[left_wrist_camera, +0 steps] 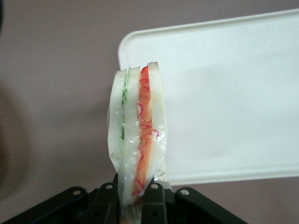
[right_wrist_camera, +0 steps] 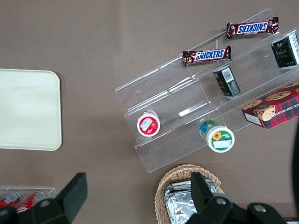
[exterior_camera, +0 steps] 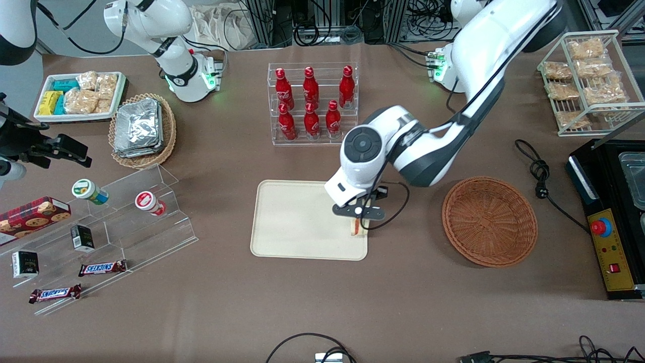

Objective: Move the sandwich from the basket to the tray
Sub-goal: 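Lower the sandwich onto the tray and open the left gripper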

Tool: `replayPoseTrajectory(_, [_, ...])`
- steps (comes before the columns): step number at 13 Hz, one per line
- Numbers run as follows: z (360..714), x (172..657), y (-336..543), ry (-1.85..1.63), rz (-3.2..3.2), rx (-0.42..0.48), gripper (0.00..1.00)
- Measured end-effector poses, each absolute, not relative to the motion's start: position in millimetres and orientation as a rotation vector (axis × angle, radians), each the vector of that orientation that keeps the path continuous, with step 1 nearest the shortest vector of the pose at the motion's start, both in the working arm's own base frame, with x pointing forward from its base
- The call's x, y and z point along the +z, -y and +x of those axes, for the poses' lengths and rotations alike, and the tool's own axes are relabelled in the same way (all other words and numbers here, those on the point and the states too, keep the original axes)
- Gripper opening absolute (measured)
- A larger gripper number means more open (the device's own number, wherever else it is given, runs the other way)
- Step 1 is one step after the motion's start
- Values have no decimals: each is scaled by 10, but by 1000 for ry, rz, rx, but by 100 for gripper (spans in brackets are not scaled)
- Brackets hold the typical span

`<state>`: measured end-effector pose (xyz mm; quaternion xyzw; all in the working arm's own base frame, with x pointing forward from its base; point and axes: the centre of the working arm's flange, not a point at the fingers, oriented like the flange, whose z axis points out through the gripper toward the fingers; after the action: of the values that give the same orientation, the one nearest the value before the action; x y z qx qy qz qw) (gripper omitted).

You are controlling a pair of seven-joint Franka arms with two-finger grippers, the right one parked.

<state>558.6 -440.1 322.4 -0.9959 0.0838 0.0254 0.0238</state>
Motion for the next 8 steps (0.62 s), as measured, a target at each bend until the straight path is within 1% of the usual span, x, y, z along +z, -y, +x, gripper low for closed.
replayPoseTrajectory(2, [5629, 2926, 4454, -264, -3121, 84, 18])
replayPoseTrajectory(5, [5596, 2695, 4512, -285, -3101, 92, 18])
replayPoseTrajectory(6, [5565, 2610, 4549, -290, -3081, 82, 18])
replayPoseTrajectory(8, [5513, 2485, 4649, -311, -3069, 43, 23])
